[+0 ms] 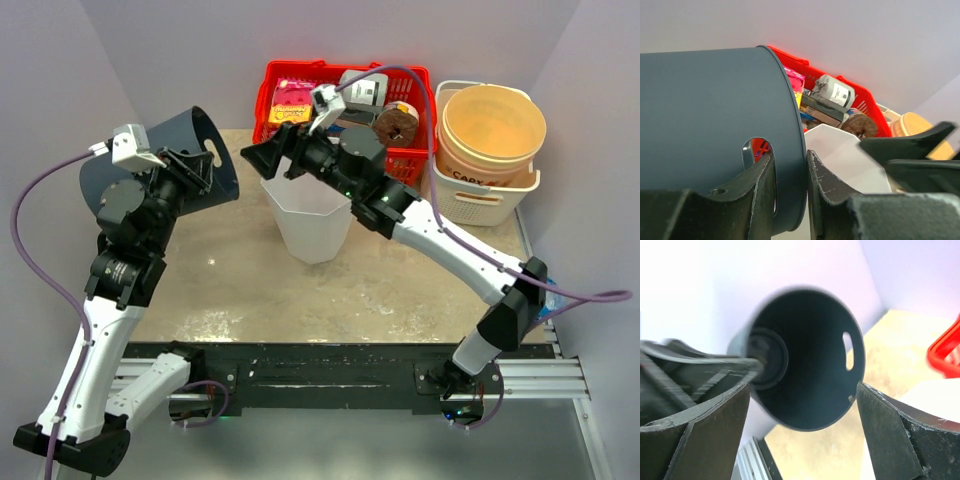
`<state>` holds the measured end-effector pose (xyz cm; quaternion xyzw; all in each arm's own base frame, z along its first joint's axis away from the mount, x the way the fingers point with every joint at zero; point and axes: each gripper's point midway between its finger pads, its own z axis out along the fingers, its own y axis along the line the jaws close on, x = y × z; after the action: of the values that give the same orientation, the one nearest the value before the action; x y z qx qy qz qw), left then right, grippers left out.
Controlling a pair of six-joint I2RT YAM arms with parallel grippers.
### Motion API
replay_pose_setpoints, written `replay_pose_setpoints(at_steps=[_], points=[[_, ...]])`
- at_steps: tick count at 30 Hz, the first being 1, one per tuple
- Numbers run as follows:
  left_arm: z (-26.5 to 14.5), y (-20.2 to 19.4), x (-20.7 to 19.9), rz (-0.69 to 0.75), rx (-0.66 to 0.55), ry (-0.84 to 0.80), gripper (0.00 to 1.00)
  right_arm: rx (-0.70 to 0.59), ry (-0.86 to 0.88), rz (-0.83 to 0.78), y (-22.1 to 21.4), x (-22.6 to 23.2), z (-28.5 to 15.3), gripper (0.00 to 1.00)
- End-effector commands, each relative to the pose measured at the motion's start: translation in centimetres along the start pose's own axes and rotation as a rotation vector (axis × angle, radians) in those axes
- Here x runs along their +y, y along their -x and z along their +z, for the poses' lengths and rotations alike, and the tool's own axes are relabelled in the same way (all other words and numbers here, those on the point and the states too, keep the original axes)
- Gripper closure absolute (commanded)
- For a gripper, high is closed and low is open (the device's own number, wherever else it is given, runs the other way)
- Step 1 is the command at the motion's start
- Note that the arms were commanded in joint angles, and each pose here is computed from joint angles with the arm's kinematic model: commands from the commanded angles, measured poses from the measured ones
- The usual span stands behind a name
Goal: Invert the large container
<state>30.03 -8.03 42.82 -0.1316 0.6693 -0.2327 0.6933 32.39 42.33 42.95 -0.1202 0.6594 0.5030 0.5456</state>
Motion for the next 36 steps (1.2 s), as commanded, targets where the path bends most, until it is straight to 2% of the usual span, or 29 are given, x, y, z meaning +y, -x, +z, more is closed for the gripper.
replay_pose_setpoints(at_steps=[1,9,15,16,19,29,36], points=[[0.2,4.0,-1.0,0.116,-0.097,-0.007,1.0,-0.164,0.008,-0.059,7.5,2.1,-4.8,0.09],[3.6,1.0,2.2,0.27,0.04,0.138,1.0,-0.258,-0.16,-0.096,11.2,-1.5,-12.1,0.07],[5.8,-2.2,6.8,0.388,0.154,0.341,1.0,-0.267,-0.276,-0.12,11.4,-3.5,-16.7,0.06],[6.4,-3.8,8.1,0.428,0.217,0.385,1.0,-0.247,-0.298,-0.124,10.8,-3.9,-17.1,0.06],[7.3,-5.9,10.6,0.493,0.302,0.487,1.0,-0.218,-0.328,-0.128,10.0,-4.3,-18.5,0.06],[8.3,-11.6,15.7,0.609,0.451,0.655,1.0,-0.155,-0.441,-0.119,6.7,-6.8,-22.4,0.05],[8.6,-15.3,17.7,0.644,0.549,0.689,1.0,-0.117,-0.466,-0.101,4.6,-7.9,-23.2,0.03]])
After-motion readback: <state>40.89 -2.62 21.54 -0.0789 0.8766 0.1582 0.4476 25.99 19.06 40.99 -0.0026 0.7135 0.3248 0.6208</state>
